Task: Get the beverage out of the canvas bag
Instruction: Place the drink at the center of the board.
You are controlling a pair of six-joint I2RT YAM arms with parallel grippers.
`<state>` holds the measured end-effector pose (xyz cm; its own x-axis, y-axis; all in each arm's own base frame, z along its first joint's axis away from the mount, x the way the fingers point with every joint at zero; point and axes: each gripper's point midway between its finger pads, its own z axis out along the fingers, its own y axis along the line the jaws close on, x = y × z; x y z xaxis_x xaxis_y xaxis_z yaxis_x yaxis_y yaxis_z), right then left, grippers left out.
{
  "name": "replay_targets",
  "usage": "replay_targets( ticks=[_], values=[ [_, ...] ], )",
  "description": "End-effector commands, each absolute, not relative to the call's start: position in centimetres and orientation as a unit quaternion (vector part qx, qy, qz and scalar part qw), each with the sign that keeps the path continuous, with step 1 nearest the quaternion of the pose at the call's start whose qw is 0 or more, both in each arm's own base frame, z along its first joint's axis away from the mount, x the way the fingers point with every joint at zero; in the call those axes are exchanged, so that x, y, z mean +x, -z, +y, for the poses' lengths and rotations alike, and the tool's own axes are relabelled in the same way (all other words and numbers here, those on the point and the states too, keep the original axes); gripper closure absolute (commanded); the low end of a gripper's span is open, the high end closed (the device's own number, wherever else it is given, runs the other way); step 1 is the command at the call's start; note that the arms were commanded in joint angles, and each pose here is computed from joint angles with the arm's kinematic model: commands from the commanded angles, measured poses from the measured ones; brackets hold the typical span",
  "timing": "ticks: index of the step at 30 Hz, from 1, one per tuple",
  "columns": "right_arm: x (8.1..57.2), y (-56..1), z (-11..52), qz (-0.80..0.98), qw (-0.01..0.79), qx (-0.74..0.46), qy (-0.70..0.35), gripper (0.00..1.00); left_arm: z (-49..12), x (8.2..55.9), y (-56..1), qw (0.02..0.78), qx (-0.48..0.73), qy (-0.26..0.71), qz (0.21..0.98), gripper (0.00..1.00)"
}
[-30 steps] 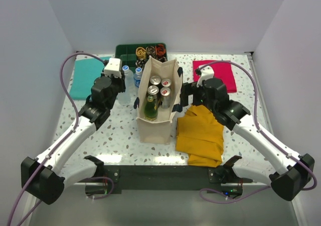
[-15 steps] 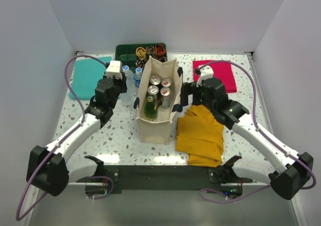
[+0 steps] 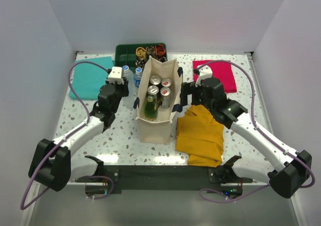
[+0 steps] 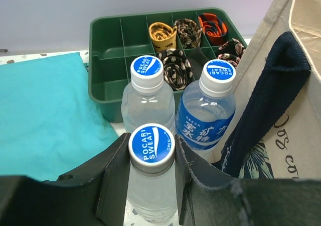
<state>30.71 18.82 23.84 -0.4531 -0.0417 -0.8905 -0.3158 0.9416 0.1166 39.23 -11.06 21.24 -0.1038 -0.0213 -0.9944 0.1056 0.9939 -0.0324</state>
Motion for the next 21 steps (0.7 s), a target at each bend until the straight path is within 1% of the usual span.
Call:
replay_targets(
  ticks=[1, 21],
  values=[
    [31.8, -25.9, 18.9, 0.826, 0.539, -0.097, -0.132, 0.02, -11.0, 40.1, -30.2, 0.777, 0.006, 0.073, 0.625, 1.00],
    [32.3, -25.5, 19.2, 0.830, 0.534, -0.100, -0.128, 0.02, -10.8, 41.3, -29.4, 0.787, 0.025, 0.036, 0.615, 1.00]
  ],
)
